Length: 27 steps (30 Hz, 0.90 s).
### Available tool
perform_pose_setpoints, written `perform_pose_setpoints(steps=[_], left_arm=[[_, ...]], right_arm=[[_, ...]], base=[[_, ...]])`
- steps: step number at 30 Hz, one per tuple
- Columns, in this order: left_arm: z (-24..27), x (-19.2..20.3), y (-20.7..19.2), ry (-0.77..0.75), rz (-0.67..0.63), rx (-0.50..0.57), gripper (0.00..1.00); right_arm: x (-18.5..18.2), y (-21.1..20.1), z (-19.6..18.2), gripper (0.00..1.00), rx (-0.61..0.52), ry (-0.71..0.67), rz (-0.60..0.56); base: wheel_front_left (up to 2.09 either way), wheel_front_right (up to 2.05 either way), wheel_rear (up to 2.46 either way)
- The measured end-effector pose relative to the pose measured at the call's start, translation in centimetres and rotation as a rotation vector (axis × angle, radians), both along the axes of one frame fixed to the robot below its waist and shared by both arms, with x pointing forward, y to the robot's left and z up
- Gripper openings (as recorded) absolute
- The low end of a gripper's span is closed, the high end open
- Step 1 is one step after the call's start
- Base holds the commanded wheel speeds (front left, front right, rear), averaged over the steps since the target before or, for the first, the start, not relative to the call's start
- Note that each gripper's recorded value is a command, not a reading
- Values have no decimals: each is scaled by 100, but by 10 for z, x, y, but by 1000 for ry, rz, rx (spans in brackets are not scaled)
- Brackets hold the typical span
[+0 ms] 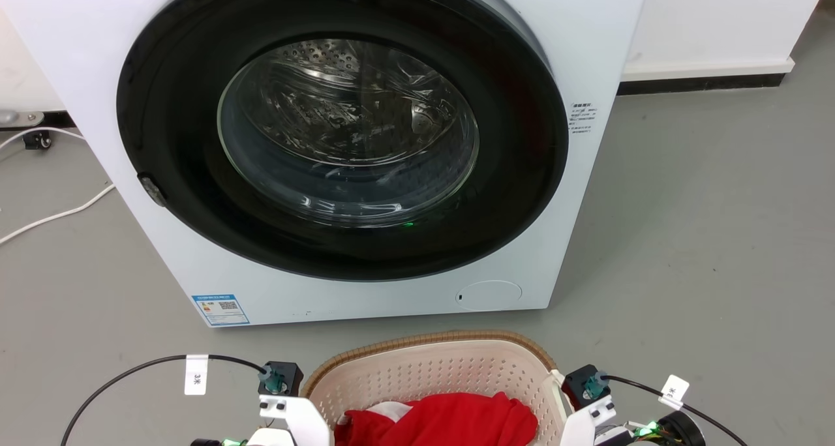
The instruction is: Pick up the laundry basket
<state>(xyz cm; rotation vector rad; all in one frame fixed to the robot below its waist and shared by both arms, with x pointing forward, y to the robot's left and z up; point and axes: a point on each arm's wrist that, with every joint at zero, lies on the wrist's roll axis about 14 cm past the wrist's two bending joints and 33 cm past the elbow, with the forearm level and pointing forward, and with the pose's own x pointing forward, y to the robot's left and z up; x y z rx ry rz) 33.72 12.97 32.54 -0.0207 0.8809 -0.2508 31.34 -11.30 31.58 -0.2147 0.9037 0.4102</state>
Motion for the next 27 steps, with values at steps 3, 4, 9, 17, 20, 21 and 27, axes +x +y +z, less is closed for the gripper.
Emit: perform_pose_setpoints(steps=[3, 4, 9, 17, 20, 21, 27], left_arm=[[-1, -3, 1, 5, 2, -2, 0], [-1, -3, 1, 6, 2, -3, 0], [-1, -5, 1, 8, 3, -6, 0], [-1, -5, 0, 12, 0, -10, 0], [-2, -6, 0, 14, -2, -10, 0], [-2, -6, 1, 15, -1, -10, 0], [-3, -7, 2, 16, 2, -10, 0]], right_arm=[[-1, 0, 0, 0, -1, 4, -1], [-1, 0, 0, 0, -2, 4, 0], [-3, 0, 0, 0, -3, 10, 1], [-6, 0, -1, 0, -3, 18, -3], [-6, -1, -1, 0, -4, 19, -3], [-7, -1, -1, 0, -5, 19, -1], [-7, 0, -1, 0, -2, 22, -1]], base=[[0, 0, 0], [0, 0, 0], [0, 0, 0], [0, 0, 0], [0, 0, 0], [0, 0, 0], [0, 0, 0]])
